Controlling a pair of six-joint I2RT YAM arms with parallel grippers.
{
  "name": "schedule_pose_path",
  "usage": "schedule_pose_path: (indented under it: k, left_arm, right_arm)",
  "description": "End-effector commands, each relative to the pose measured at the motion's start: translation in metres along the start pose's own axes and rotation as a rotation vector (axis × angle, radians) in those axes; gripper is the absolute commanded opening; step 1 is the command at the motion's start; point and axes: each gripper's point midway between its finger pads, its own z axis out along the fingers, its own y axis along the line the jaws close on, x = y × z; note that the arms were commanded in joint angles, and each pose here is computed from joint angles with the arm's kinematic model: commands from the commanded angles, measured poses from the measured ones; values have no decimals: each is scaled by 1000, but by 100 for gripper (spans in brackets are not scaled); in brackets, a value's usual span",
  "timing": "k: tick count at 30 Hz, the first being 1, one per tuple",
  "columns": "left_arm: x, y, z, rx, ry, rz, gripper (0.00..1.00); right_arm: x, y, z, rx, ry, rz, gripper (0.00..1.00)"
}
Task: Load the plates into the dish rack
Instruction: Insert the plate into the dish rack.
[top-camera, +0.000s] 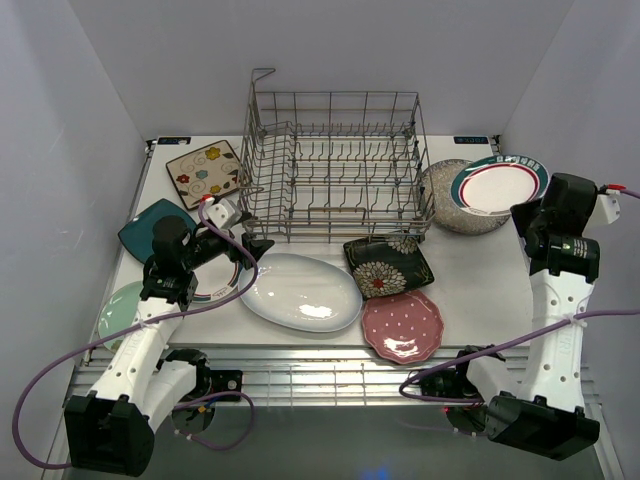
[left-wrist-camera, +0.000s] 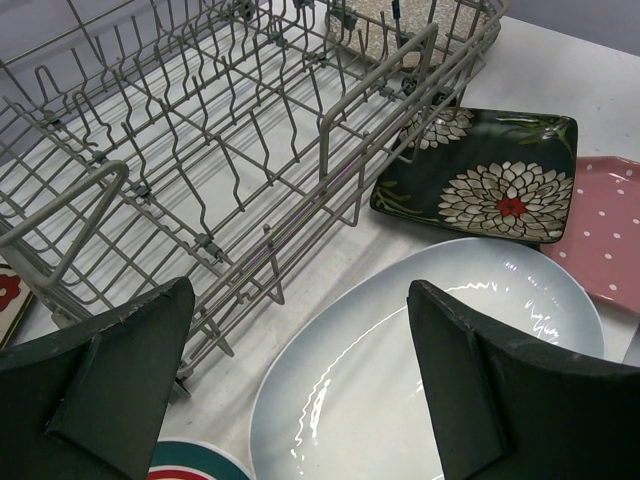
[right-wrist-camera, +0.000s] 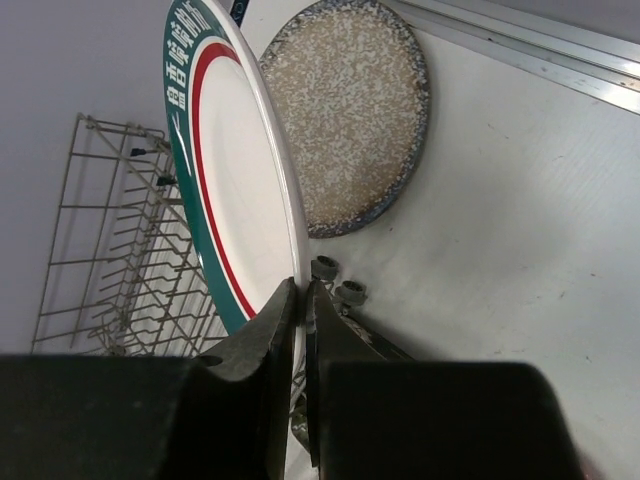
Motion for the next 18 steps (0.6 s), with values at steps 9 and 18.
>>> schedule_pose_path:
  k: [9,18]
  left_arm:
    - [-2,12,1,-56,2,19,98]
    - [2,25,1,-122,10,9,98]
  right_arm:
    - [-24,93,-16,-293,-63,-4,8]
    - [3,152,-16,-369,-39,-96,8]
